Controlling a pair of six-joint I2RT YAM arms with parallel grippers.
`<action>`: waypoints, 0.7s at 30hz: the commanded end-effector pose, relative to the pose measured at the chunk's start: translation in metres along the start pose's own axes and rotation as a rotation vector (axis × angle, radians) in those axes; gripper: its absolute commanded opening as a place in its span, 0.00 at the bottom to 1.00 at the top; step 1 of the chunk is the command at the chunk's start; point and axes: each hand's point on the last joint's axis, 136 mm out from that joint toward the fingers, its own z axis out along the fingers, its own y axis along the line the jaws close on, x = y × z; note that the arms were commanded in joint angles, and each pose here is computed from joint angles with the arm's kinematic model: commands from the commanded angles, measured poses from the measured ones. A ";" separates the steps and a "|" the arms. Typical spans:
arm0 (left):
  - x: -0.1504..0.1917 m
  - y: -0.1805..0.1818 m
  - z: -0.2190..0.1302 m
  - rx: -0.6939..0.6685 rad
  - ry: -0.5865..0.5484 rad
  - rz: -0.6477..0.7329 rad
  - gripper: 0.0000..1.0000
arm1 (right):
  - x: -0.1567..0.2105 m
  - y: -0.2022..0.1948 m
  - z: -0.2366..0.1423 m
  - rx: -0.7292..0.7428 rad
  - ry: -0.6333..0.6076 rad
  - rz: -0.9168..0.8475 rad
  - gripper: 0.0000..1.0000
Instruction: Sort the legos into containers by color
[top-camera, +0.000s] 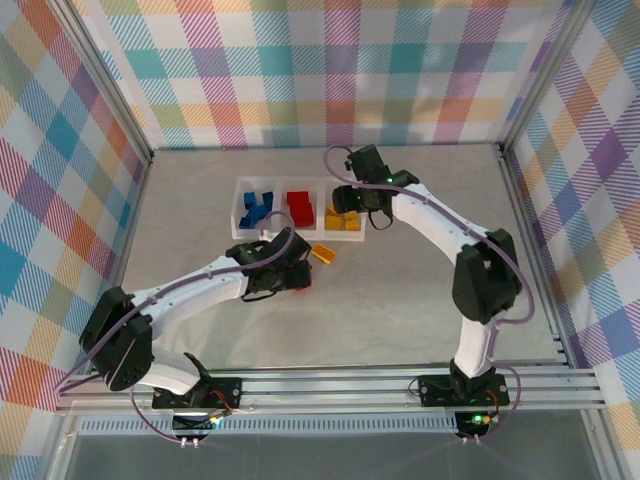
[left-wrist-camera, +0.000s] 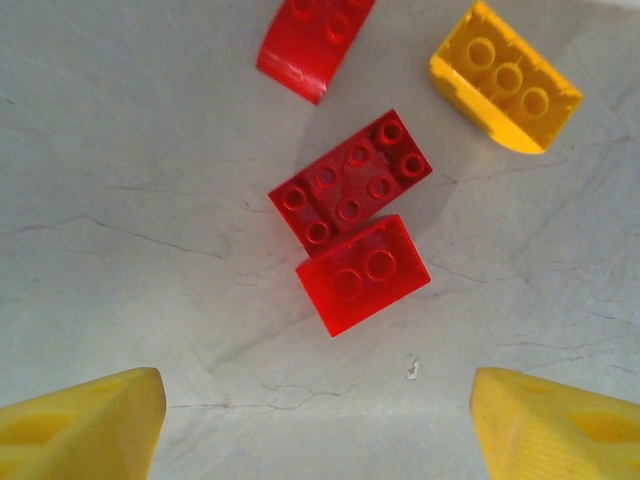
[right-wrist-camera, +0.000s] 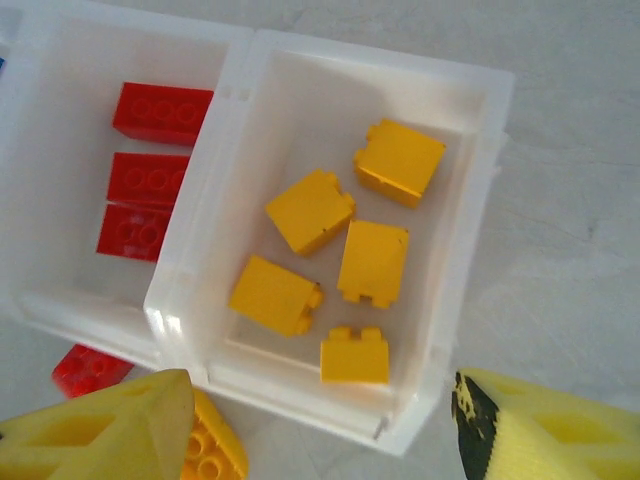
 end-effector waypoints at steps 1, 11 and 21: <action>0.013 -0.017 0.019 0.058 0.043 -0.050 0.81 | 0.006 -0.002 -0.019 -0.016 -0.034 0.024 0.69; 0.024 -0.032 0.060 0.032 0.116 -0.020 0.81 | 0.056 -0.019 -0.035 0.002 0.004 0.057 0.70; 0.013 -0.024 0.073 -0.058 0.095 0.018 0.76 | 0.084 -0.030 -0.036 0.027 0.035 0.081 0.70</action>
